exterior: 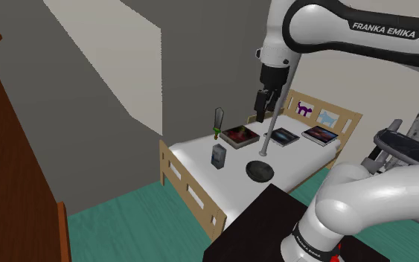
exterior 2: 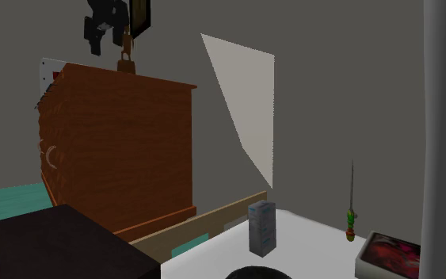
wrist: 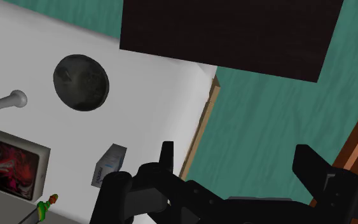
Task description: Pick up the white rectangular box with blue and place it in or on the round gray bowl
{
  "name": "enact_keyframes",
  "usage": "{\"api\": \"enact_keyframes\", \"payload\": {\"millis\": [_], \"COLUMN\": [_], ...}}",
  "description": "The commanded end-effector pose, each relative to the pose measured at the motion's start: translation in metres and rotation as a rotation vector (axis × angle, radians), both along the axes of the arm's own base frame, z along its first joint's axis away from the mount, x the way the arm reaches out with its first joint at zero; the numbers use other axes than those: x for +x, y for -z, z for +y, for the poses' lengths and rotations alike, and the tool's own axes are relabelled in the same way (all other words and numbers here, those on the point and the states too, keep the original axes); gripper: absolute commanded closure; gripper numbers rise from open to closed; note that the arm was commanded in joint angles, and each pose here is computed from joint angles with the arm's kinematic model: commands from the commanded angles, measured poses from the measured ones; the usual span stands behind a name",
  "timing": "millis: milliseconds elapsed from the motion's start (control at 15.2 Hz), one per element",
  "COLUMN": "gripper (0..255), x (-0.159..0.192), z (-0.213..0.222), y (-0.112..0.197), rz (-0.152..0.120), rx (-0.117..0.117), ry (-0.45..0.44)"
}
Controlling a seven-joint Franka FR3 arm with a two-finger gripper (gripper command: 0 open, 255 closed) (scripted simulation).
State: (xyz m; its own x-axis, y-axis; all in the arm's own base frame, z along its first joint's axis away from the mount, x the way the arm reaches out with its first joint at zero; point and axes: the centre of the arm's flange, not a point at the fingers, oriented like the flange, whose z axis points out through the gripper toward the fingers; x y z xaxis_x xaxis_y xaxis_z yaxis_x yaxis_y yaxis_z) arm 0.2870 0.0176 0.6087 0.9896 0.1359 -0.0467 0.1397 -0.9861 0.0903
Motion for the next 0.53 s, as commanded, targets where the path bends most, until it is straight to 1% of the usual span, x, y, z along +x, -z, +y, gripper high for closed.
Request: {"api": "enact_keyframes", "payload": {"millis": [0,462], "gripper": [0,0], "x": [0.000,0.047], "z": [0.000,-0.045], "y": [0.000,0.066], "rz": [0.000,-0.001], "rx": [0.000,0.008], "ry": [0.000,-0.016]}}
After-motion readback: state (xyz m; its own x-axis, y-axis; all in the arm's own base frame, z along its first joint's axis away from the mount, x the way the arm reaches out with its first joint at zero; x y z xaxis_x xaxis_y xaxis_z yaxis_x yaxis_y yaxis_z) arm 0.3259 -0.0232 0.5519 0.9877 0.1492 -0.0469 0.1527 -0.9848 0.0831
